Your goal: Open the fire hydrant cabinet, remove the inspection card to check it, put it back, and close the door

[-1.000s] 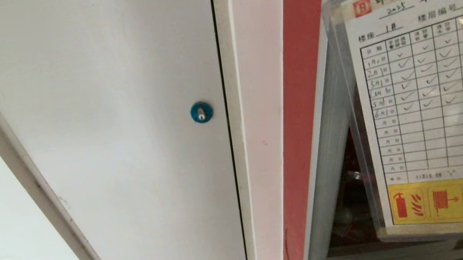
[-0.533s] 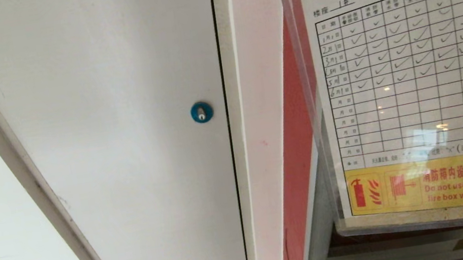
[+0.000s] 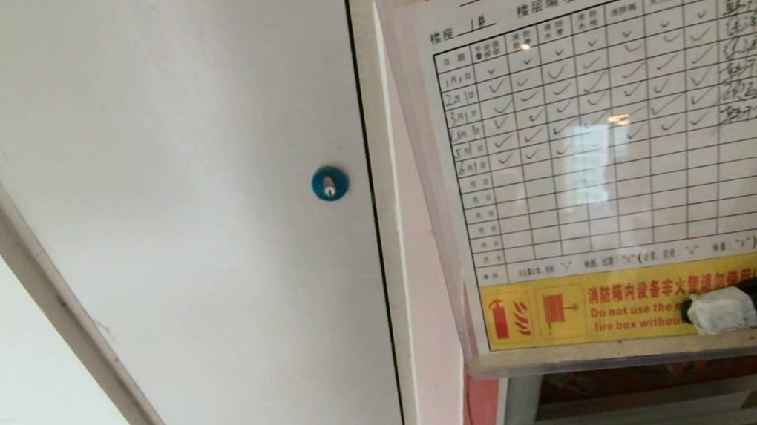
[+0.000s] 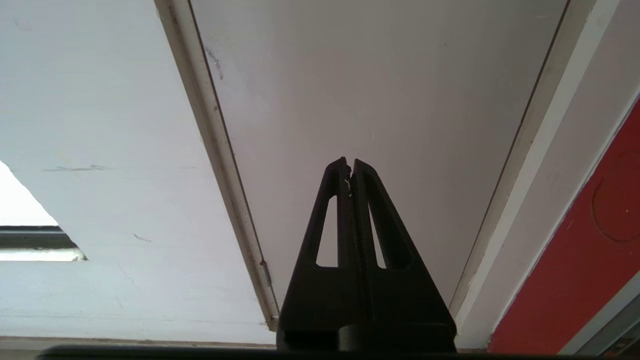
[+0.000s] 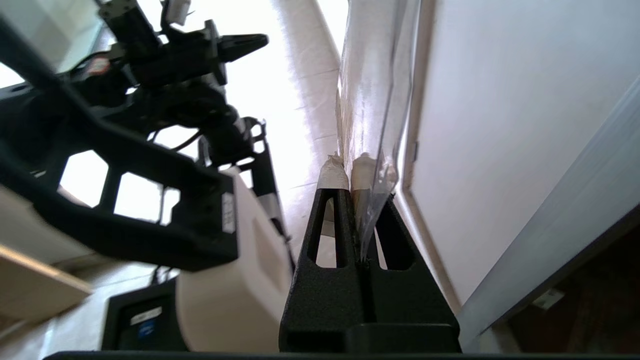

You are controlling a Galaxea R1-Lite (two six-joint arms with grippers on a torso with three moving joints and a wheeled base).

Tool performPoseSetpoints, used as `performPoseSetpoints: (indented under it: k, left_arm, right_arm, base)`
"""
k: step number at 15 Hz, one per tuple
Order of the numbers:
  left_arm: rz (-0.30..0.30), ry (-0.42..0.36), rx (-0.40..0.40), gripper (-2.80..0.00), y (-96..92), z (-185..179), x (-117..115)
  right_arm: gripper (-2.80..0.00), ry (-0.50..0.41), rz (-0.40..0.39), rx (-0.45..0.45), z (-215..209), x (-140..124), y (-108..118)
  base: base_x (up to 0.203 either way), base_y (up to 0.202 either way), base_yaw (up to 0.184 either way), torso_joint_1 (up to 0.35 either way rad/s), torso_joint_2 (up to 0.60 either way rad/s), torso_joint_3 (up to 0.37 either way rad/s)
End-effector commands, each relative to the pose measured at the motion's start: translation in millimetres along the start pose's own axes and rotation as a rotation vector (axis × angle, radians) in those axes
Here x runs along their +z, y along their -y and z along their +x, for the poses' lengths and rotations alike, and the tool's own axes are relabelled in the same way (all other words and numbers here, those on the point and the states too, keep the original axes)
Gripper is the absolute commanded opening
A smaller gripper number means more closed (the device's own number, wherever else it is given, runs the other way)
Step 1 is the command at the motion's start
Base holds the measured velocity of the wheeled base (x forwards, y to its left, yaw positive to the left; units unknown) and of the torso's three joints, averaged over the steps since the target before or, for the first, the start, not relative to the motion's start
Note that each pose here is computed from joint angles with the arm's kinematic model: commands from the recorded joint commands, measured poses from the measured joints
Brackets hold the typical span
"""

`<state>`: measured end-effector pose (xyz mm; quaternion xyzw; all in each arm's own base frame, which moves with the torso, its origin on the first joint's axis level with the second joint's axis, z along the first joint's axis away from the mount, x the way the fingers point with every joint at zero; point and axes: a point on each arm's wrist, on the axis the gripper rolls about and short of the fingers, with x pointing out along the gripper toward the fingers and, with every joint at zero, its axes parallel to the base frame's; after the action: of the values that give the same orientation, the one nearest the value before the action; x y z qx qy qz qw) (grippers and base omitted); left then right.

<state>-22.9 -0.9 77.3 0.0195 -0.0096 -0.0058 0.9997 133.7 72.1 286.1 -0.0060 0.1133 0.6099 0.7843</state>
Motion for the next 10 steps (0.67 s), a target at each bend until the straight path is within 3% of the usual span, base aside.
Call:
performPoseSetpoints:
  k: [1, 10]
  left_arm:
    - [0.000, -0.008, -0.001, -2.80, 0.1, 0.6, -1.8]
    - [0.000, -0.008, -0.001, -2.80, 0.1, 0.6, -2.0]
  right_arm:
    - [-2.80, 0.011, -0.034, 0.005, 13.4, -2.7, -0.8]
    - [-2.80, 0.057, 0.000, 0.003, 38.9, -0.6, -1.4]
  base:
    - [0.000, 0.000, 0.000, 0.000, 0.00, 0.000]
    - [0.000, 0.000, 0.000, 0.000, 0.00, 0.000]
